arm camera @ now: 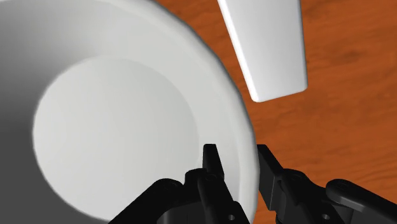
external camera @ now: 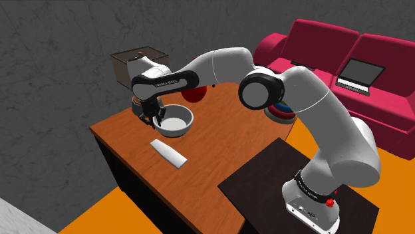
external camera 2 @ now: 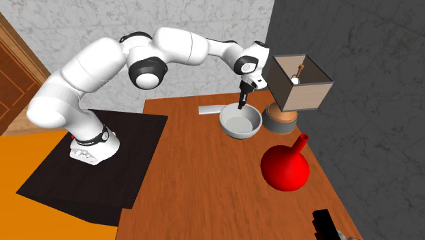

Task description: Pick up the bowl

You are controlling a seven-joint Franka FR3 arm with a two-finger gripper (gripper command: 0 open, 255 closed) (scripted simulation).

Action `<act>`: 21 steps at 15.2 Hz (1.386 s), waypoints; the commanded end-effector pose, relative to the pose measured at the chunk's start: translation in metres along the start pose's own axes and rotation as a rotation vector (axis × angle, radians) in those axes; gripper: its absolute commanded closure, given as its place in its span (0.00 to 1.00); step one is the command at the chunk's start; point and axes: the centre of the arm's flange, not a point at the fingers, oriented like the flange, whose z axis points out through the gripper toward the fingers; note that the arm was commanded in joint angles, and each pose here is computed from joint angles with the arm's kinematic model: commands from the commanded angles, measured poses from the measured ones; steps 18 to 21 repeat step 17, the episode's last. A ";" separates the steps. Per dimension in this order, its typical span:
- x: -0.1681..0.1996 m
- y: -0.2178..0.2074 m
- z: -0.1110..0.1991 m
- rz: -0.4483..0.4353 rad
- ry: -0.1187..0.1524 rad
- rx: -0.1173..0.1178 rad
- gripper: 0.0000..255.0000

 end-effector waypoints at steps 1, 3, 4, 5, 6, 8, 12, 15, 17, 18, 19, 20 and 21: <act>-0.001 0.001 -0.005 0.000 0.000 0.000 1.00; -0.003 0.002 -0.015 0.000 0.000 0.000 1.00; -0.003 0.002 -0.020 0.000 0.000 0.000 1.00; -0.004 0.002 -0.026 0.000 0.000 0.000 1.00; -0.005 0.003 -0.031 0.000 0.000 0.000 1.00; -0.006 0.004 -0.041 0.000 0.000 0.000 1.00; -0.009 0.006 -0.062 0.000 0.000 0.000 1.00; -0.012 0.007 -0.078 0.000 0.000 0.000 1.00; -0.012 0.007 -0.078 0.000 0.000 0.000 1.00; -0.012 0.007 -0.078 0.000 0.000 0.000 1.00; -0.012 0.007 -0.078 0.000 0.000 0.000 1.00; -0.012 0.007 -0.078 0.000 0.000 0.000 1.00; -0.012 0.007 -0.078 0.000 0.000 0.000 1.00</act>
